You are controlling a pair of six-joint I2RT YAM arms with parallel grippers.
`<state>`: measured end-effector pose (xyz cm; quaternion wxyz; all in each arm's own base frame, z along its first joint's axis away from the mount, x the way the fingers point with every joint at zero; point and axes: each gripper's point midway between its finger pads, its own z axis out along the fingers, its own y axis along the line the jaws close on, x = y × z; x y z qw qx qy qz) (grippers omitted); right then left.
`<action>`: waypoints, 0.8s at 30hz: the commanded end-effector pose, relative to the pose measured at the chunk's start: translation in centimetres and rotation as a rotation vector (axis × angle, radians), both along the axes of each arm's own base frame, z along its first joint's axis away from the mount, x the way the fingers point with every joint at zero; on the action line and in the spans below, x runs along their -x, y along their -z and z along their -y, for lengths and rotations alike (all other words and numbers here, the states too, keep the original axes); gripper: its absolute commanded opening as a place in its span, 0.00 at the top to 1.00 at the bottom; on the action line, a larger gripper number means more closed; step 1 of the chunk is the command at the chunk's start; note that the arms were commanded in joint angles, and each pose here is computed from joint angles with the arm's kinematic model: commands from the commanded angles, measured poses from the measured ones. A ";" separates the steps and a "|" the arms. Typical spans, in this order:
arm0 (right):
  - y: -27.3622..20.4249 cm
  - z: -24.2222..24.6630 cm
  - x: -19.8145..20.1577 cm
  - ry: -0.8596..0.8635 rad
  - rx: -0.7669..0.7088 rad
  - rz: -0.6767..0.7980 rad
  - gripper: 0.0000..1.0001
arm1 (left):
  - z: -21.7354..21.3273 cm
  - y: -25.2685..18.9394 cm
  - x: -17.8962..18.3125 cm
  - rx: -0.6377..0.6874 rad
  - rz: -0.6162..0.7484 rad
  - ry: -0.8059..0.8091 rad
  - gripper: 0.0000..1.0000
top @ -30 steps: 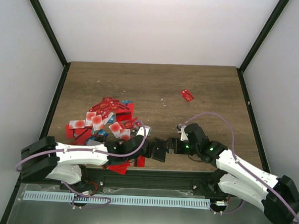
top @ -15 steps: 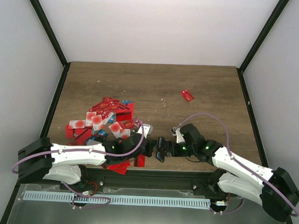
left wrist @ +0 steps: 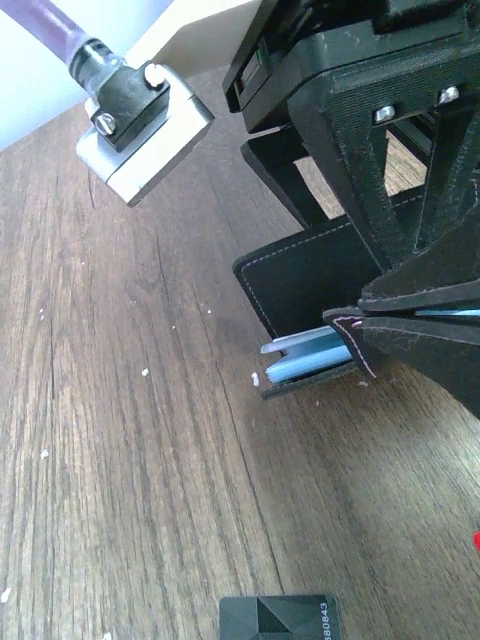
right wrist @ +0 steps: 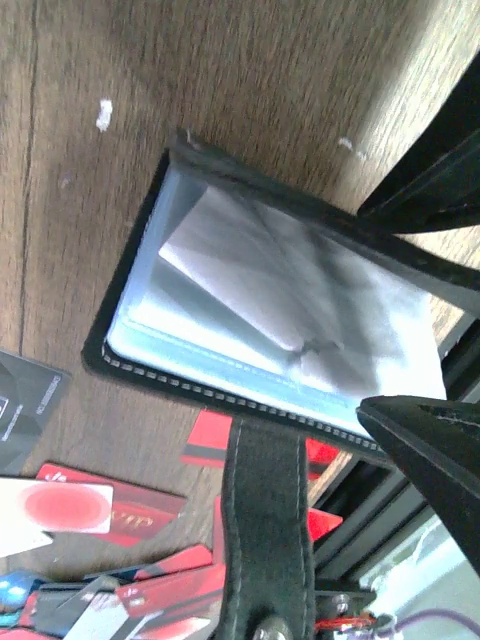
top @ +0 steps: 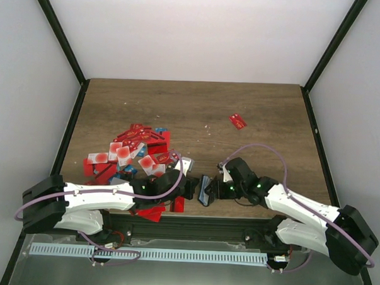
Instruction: Put the credit cards into the card holder
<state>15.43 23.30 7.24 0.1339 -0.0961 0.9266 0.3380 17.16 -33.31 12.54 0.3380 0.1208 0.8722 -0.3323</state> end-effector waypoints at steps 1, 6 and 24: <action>-0.9 0.3 -1.3 0.043 0.038 0.057 0.58 | 0.0 -1.6 -0.4 0.025 0.030 -0.009 0.96; -0.2 1.8 -1.6 0.088 0.107 0.069 0.71 | -1.5 -0.9 -0.8 -0.009 0.036 -0.063 0.96; -5.2 0.6 -1.2 0.093 -0.064 0.107 0.58 | -4.4 2.1 -0.8 -0.072 0.007 -0.138 0.96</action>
